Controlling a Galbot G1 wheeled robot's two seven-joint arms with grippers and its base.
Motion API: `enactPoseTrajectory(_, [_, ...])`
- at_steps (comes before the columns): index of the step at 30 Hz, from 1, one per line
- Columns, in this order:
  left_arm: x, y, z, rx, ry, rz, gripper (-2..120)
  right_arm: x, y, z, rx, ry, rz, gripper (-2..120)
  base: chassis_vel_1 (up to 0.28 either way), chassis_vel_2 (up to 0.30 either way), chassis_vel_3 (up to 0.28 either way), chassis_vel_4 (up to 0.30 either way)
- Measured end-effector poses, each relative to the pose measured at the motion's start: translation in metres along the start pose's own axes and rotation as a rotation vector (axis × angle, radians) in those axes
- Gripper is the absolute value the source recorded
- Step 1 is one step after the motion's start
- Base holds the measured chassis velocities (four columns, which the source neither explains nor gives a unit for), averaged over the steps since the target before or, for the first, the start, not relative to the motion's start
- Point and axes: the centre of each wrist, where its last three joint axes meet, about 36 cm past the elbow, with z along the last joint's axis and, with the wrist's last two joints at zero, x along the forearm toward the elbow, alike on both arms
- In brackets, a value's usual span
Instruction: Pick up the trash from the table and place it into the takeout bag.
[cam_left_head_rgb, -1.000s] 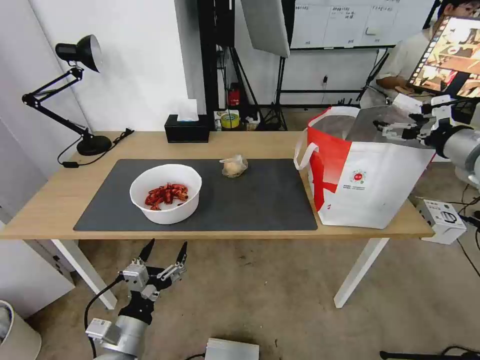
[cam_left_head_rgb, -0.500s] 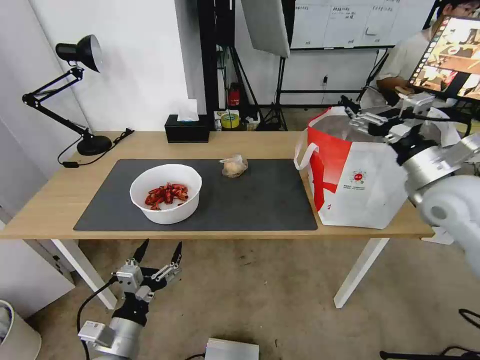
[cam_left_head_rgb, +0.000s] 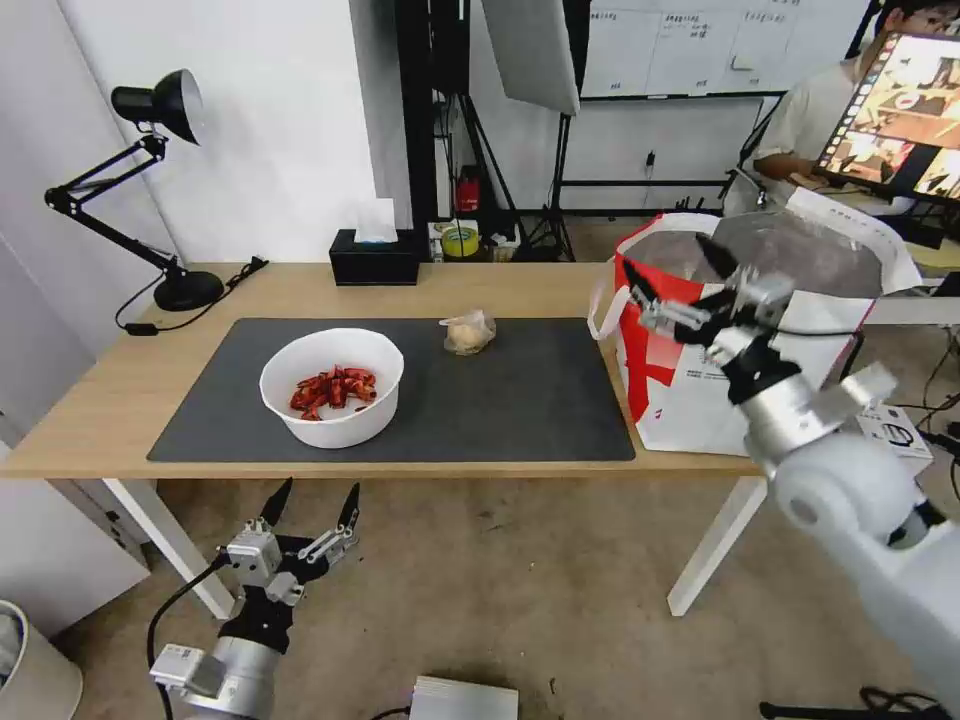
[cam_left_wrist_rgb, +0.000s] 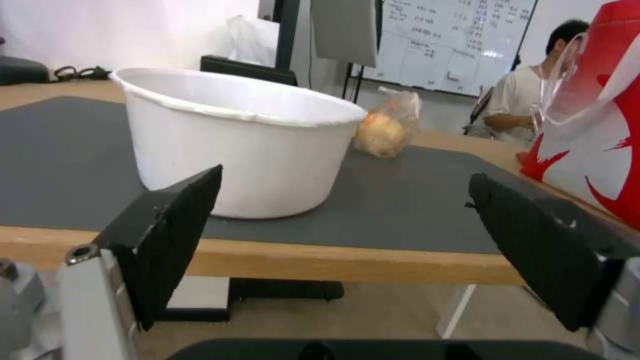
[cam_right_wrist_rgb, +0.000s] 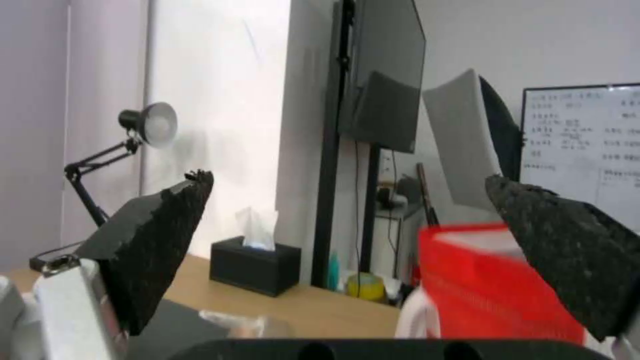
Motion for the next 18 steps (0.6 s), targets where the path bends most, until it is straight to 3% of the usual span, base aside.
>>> enactPoseTrajectory(12, [0.001, 0.0, 0.004, -0.002, 0.016, 0.007, 100, 0.054, 0.021, 0.025, -0.017, 0.053, 0.111, 100, 0.0, 0.0, 0.0, 0.0])
enactPoseTrajectory(18, [0.002, 0.0, 0.007, -0.005, 0.029, 0.011, 100, 0.083, 0.044, 0.041, -0.055, 0.101, 0.187, 100, 0.0, 0.0, 0.0, 0.0])
